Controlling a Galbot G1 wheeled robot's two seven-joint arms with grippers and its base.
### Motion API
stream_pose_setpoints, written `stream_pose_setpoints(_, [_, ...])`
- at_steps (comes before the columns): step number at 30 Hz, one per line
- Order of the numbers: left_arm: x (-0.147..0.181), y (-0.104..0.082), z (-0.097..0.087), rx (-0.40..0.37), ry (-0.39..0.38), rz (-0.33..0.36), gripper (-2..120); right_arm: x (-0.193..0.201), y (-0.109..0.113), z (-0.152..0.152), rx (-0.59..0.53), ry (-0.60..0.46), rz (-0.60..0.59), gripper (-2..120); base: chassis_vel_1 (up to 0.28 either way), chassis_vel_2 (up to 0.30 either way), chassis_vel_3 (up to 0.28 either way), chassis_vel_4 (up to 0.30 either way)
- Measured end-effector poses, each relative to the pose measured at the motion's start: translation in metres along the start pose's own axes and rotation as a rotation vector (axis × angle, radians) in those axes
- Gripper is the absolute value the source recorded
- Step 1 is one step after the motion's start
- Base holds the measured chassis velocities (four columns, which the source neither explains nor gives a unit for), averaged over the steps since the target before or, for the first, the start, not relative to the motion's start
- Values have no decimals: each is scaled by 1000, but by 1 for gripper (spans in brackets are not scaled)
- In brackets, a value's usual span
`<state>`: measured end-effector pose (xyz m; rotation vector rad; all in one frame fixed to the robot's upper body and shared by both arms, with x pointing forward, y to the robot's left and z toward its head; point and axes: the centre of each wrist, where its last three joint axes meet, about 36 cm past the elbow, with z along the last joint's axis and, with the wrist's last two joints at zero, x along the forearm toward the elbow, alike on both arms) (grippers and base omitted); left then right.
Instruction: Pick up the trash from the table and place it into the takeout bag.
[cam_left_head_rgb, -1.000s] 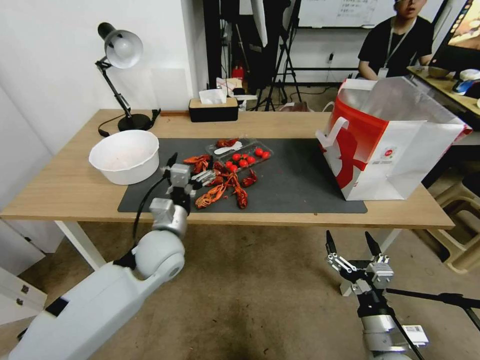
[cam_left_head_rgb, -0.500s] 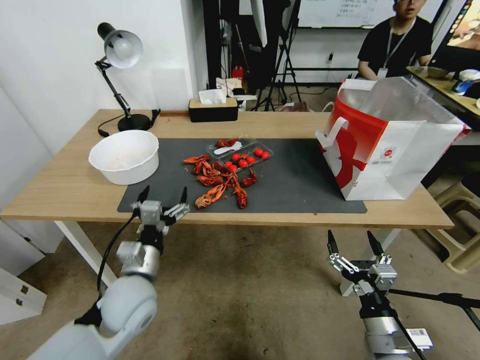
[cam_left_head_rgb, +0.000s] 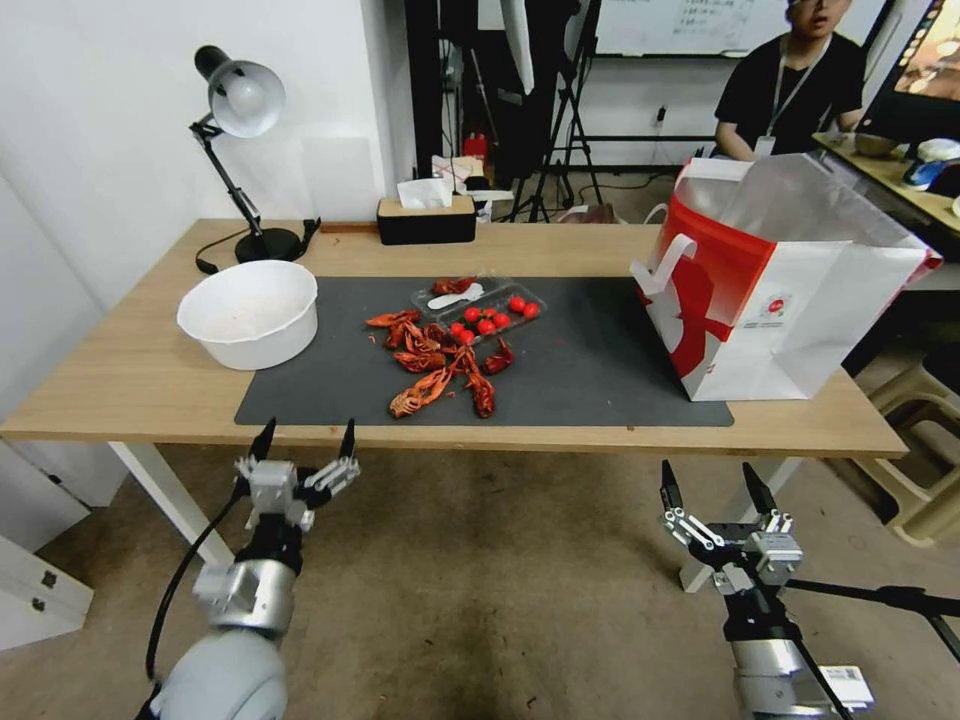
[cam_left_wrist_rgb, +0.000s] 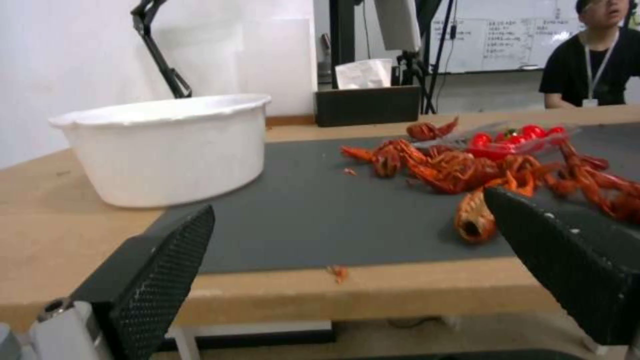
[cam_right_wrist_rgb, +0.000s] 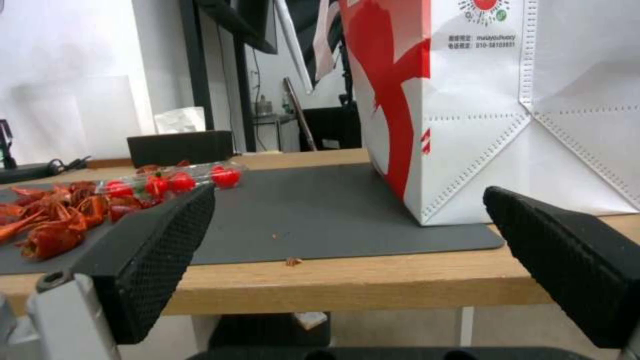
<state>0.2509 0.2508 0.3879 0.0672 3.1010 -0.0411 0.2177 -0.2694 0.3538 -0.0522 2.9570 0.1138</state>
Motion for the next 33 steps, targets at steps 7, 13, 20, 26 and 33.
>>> stream_pose_setpoints(7, [14,-1,14,8,6,-7,100,0,0,0,2,13,-2,100,0,0,0,0])
stream_pose_setpoints(13, [19,-4,20,14,-3,-12,100,0,1,0,3,15,-11,100,0,0,0,0])
stream_pose_setpoints(20, [20,-8,22,22,-4,-21,100,0,1,0,3,14,-17,100,0,0,0,0])
stream_pose_setpoints(26, [20,-8,22,23,-4,-22,100,0,2,0,2,13,-17,100,0,0,0,0])
stream_pose_setpoints(33, [19,-8,22,22,-3,-22,100,0,2,0,2,13,-18,100,0,0,0,0])
